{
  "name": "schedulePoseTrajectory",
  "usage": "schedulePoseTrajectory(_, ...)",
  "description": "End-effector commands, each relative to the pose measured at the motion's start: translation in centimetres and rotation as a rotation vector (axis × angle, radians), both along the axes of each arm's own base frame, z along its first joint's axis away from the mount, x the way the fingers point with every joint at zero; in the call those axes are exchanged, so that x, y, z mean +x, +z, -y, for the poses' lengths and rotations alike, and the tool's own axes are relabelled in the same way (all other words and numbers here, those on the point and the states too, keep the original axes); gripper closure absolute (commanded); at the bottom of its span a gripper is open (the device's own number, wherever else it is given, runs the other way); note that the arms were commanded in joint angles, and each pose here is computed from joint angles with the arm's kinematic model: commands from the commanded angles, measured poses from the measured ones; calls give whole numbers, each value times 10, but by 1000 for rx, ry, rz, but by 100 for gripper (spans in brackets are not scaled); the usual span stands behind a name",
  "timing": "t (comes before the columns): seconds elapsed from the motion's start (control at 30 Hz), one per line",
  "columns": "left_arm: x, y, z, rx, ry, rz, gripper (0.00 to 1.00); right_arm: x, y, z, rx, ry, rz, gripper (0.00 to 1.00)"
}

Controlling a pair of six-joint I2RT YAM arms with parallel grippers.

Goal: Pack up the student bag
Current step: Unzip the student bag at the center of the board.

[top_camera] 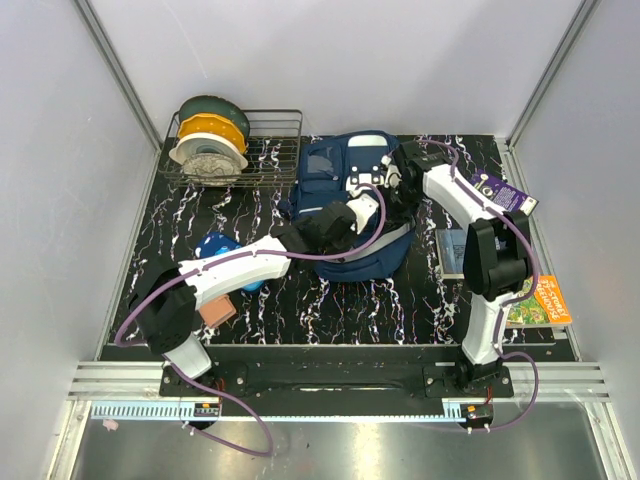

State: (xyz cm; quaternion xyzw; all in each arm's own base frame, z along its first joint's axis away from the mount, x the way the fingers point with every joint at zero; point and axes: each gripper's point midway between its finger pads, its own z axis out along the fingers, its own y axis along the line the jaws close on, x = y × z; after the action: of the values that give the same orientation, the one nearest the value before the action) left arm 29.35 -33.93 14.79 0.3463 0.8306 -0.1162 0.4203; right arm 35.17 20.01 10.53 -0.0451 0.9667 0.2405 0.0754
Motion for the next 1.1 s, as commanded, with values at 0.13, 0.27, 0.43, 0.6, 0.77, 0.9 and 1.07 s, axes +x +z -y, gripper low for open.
schedulePoseTrajectory(0.13,-28,79,43,-269,-103,51,100,92,-4,-42,11,41,358,91)
schedulePoseTrajectory(0.27,-27,80,33,-260,-76,66,100,85,-4,-37,-2,44,364,86)
schedulePoseTrajectory(0.43,-22,71,24,-217,-38,72,61,84,14,-15,-78,-36,438,36)
schedulePoseTrajectory(0.6,-21,72,19,-211,-30,79,23,86,66,27,-122,-220,574,20)
schedulePoseTrajectory(0.77,-27,88,23,-268,-78,99,8,64,99,103,-105,-490,664,3)
schedulePoseTrajectory(0.9,-28,101,30,-299,-112,119,5,40,109,131,-76,-589,684,0)
schedulePoseTrajectory(1.07,-25,112,61,-325,-217,125,1,1,94,188,-109,-1007,599,0)
